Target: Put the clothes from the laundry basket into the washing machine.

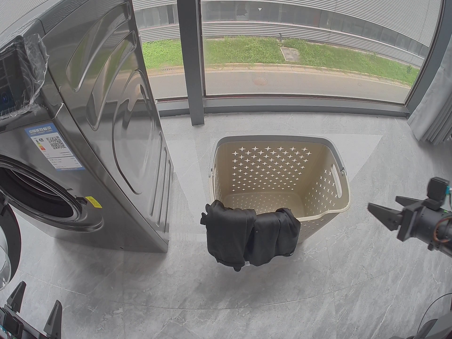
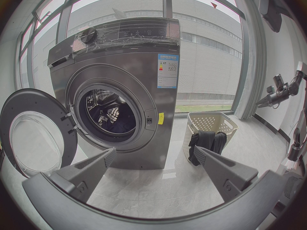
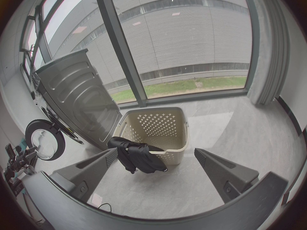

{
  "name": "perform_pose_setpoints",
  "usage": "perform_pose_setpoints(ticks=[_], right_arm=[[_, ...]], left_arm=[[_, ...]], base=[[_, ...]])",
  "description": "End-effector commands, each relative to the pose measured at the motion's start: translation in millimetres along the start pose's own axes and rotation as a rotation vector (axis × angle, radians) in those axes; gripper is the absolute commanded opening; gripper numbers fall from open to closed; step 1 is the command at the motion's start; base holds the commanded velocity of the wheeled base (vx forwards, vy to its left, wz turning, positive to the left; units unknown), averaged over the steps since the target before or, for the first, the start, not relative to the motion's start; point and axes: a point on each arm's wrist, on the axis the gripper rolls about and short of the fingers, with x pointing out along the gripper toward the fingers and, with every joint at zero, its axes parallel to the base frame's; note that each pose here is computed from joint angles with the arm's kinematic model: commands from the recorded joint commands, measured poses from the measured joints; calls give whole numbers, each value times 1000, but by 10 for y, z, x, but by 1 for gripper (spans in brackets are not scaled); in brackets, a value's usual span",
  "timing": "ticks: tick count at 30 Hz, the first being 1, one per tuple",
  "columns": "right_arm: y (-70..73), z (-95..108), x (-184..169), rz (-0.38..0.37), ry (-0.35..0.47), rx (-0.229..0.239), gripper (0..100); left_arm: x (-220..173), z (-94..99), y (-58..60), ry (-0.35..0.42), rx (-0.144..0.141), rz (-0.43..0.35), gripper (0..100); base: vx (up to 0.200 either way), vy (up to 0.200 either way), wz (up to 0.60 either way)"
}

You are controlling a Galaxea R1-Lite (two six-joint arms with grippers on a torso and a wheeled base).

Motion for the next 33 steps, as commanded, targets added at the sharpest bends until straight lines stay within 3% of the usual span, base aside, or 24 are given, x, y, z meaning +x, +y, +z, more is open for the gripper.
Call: perform_pose_setpoints(ticks=[1, 13, 23, 33], right_arm=[[441, -267, 1120, 37, 212, -18, 100], [625, -446, 1598, 28, 280, -24, 100], [601, -641, 1625, -1, 358, -26, 100], [727, -806, 1648, -4, 442, -30, 100]], left_arm=[[0, -44, 0, 0, -4, 1, 100], [0, -44, 1, 0, -12, 7, 100], [0, -44, 2, 0, -14, 8, 100], [0, -44, 1, 0, -12, 7, 100]], base=[[0, 0, 0], [0, 0, 0], [0, 0, 0], [0, 0, 0]])
